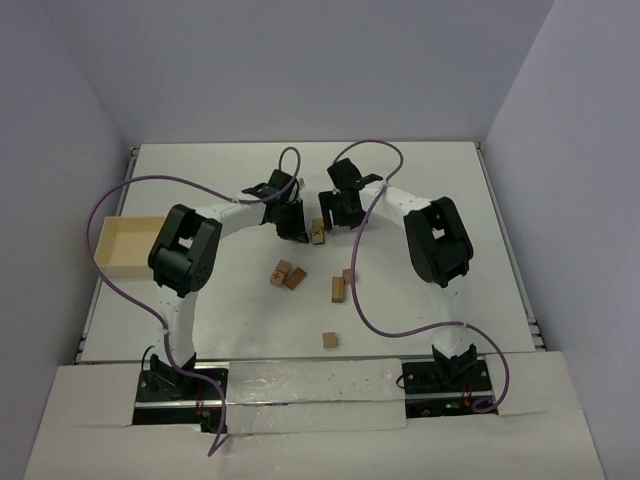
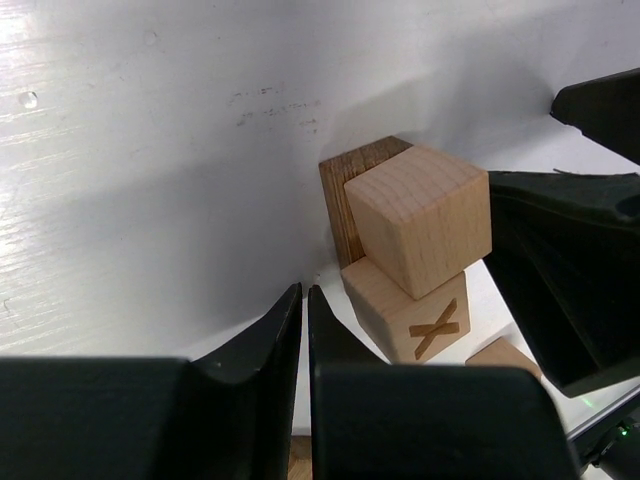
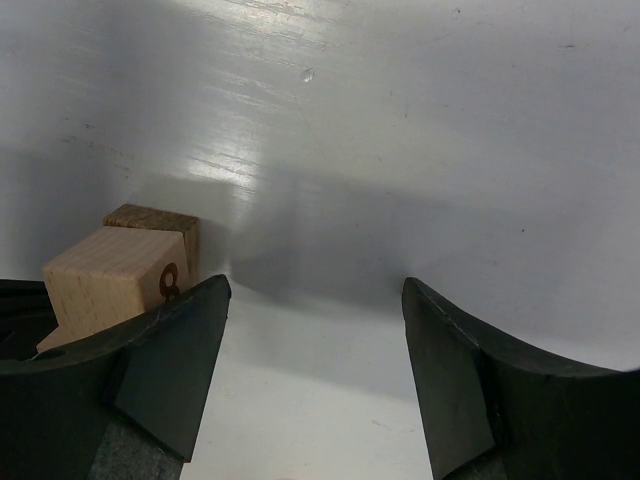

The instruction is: Build the wood block tower

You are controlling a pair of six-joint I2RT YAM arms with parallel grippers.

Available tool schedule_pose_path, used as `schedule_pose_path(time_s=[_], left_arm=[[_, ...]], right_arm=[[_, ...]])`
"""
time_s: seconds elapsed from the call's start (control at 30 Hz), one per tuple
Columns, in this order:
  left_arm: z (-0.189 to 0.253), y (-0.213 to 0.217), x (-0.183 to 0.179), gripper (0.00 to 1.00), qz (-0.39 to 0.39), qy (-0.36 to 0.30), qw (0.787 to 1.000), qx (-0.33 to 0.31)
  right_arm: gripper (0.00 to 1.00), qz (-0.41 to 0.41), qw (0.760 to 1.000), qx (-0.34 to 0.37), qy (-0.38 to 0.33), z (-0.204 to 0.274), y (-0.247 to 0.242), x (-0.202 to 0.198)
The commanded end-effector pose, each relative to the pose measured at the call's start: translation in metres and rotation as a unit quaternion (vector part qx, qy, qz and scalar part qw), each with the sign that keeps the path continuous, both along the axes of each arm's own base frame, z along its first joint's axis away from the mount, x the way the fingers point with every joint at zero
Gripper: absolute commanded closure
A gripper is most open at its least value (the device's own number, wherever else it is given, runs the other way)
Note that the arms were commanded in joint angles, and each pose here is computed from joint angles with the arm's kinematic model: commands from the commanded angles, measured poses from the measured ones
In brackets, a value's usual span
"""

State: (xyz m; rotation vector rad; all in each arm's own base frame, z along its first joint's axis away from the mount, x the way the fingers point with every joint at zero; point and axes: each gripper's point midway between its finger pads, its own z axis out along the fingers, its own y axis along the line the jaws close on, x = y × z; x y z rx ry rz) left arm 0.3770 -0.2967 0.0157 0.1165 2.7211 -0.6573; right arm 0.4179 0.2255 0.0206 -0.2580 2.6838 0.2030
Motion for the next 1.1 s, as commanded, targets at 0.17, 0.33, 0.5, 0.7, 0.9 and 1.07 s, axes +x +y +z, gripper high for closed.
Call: schedule_pose_path(time_s=[0.17, 0.33, 0.5, 0.7, 0.9, 1.07], left_arm=[[-0.0185, 0.0013, -0.0038, 0.87, 0.003, 0.024, 0.999, 0.028], [-0.0192, -0.0001, -0.0037, 0.87, 0.001, 0.026, 0.999, 0.027], [-0.0178, -0.001, -0.0034, 0.87, 0.001, 0.026, 0.999, 0.024], [-0.0164, -0.0016, -0.0019, 0.87, 0.0, 0.023, 0.999, 0.026], [-0.0139, -0.0013, 0.0004, 0.87, 0.003, 0.019, 0.999, 0.026], [-0.0135, -0.0025, -0.0004, 0.87, 0.001, 0.019, 0.999, 0.026]], right_arm=[[0.23, -0.007, 1.0, 0.003, -0.002, -0.0029, 0.0038, 0.0036], [0.23, -0.007, 1.0, 0.002, -0.001, -0.0039, 0.0039, 0.0043], [0.23, -0.006, 1.0, 0.001, 0.0, -0.0044, 0.004, 0.0038], [0.23, 0.0, 1.0, 0.01, 0.005, -0.0055, 0.0084, 0.0018], [0.23, 0.003, 1.0, 0.011, 0.005, -0.005, 0.011, 0.0009], [0.23, 0.005, 1.0, 0.011, 0.006, -0.0059, 0.0125, 0.0002]])
